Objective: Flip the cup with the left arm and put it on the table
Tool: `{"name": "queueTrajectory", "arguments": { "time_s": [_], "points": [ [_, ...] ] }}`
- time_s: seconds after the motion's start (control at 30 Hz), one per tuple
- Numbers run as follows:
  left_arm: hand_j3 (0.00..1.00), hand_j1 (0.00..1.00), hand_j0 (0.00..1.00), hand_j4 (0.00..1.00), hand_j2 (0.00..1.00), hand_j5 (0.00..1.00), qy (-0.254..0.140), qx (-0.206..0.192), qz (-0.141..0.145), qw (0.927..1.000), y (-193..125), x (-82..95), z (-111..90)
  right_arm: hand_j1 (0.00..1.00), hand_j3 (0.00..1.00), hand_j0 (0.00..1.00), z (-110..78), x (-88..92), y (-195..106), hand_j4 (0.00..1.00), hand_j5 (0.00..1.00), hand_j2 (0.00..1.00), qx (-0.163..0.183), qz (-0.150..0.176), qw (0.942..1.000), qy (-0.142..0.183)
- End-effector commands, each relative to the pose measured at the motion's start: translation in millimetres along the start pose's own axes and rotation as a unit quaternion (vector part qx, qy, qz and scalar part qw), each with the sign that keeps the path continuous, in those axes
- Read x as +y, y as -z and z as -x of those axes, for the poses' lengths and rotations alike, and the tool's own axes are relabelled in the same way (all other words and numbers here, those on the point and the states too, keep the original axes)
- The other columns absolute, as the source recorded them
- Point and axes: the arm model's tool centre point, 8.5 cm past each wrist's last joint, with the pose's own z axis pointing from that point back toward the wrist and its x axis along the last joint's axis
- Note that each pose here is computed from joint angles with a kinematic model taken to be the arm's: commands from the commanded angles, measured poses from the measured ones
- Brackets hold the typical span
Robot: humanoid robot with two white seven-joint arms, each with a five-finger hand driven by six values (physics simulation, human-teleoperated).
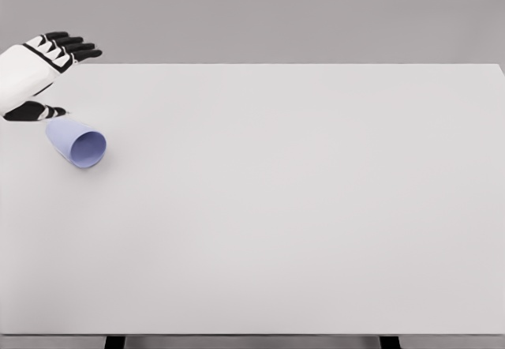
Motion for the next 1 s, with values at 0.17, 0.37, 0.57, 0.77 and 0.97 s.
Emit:
{"name": "queueTrajectory", "arguments": {
  "time_s": [0.17, 0.37, 0.57, 0.77, 0.97],
  "points": [
    [1.00, 1.00, 1.00, 1.00, 1.00, 1.00, 0.003, 0.000, -0.009, 1.0000, -9, 21.7, 9, 1.00, 1.00, 1.00, -0.1, 0.0, 0, 1.00, 1.00, 1.00, 0.000, 0.000, 1.0000, 0.000],
    [1.00, 1.00, 1.00, 1.00, 1.00, 1.00, 0.003, 0.000, -0.008, 1.0000, -12, 25.9, 10, 1.00, 1.00, 1.00, -0.1, 0.0, 0, 1.00, 1.00, 1.00, 0.000, 0.000, 1.0000, 0.000],
    [1.00, 1.00, 1.00, 1.00, 1.00, 1.00, 0.012, -0.002, 0.012, 0.9999, -17, 25.3, 11, 1.00, 1.00, 1.00, -0.1, 0.0, 0, 1.00, 1.00, 1.00, 0.000, 0.000, 1.0000, 0.000],
    [1.00, 1.00, 1.00, 1.00, 1.00, 1.00, 0.033, -0.027, 0.017, 0.9990, -11, 29.8, -4, 1.00, 1.00, 1.00, -0.1, 0.0, 0, 1.00, 1.00, 1.00, 0.000, 0.000, 1.0000, 0.000],
    [1.00, 1.00, 1.00, 1.00, 1.00, 1.00, 0.053, -0.031, 0.038, 0.9974, -12, 37.1, -8, 1.00, 1.00, 1.00, -0.1, 0.0, 0, 1.00, 1.00, 1.00, 0.000, 0.000, 1.0000, 0.000]
  ]
}}
